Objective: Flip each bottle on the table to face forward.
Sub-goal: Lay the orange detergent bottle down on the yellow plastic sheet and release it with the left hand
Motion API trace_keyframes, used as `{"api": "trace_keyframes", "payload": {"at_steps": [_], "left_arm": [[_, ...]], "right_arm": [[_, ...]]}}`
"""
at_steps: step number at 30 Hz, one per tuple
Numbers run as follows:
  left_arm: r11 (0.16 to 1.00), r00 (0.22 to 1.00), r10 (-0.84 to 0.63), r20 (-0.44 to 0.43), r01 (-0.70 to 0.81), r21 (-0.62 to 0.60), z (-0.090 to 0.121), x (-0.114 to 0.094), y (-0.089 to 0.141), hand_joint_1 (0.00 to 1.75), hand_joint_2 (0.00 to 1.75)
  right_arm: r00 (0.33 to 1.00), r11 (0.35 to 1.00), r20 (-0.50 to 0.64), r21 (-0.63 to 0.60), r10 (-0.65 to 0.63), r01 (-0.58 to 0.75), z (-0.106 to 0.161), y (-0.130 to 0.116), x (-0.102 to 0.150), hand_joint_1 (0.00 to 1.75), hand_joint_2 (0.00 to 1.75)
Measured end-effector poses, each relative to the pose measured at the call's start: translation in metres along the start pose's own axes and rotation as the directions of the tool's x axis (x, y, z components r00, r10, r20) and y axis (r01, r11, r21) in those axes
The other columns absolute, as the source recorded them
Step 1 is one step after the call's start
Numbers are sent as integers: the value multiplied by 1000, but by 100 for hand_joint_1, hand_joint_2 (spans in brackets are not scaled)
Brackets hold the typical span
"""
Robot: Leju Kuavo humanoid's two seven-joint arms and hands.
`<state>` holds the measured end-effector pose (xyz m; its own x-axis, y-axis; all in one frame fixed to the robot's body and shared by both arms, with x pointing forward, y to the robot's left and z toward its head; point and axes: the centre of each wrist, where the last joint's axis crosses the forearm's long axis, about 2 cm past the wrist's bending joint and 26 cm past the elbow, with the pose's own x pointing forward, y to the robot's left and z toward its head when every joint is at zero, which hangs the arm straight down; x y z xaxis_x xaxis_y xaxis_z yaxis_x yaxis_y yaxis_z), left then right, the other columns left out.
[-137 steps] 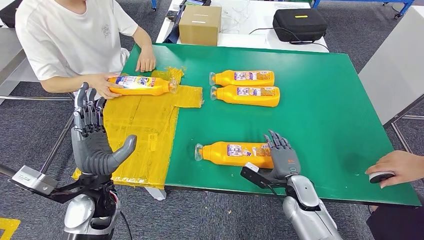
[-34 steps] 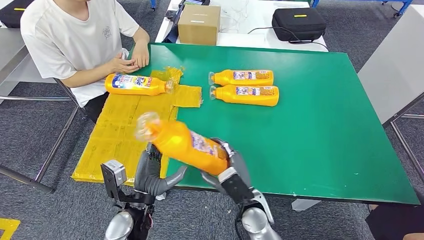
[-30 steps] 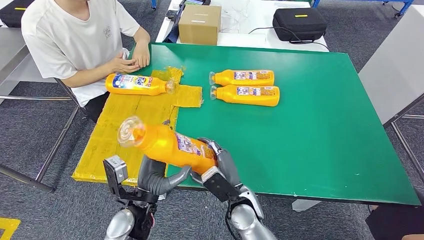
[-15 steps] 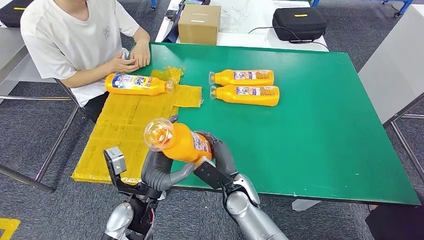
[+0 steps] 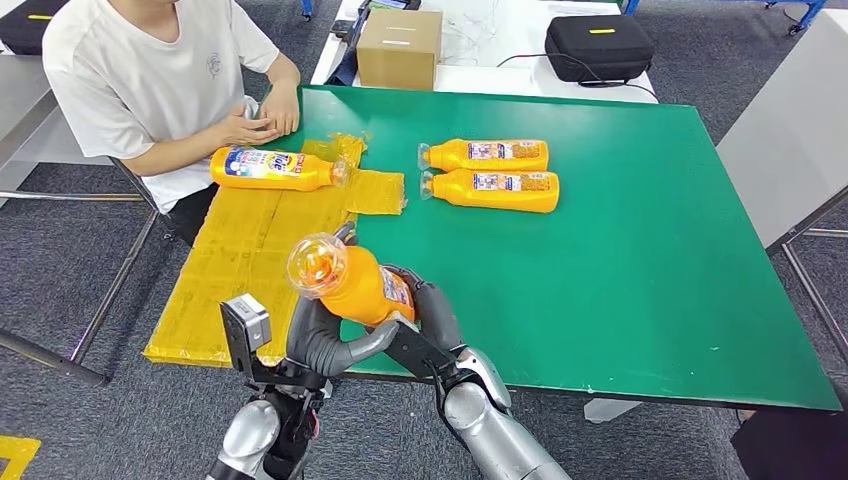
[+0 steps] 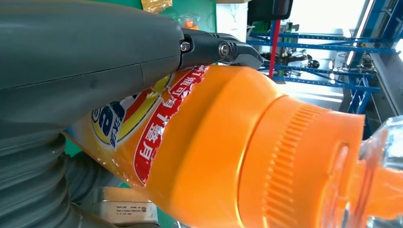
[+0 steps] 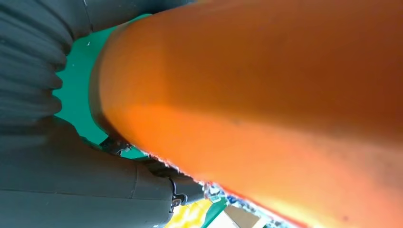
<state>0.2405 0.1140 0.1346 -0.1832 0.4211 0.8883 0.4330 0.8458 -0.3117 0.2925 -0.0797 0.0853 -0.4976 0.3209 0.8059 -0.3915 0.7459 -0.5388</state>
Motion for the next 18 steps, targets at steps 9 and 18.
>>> {"api": "trace_keyframes", "payload": {"at_steps": [9, 18], "left_arm": [[1000, 999, 11, 35, -12, 9, -7, 2, 1, 154, 175], [983, 983, 180, 39, -180, -24, -12, 5, 7, 175, 175]], "right_arm": [[999, 1000, 35, 11, -8, 8, -1, 3, 3, 175, 175], [994, 999, 106, 42, -21, 17, 1, 4, 3, 155, 175]]}}
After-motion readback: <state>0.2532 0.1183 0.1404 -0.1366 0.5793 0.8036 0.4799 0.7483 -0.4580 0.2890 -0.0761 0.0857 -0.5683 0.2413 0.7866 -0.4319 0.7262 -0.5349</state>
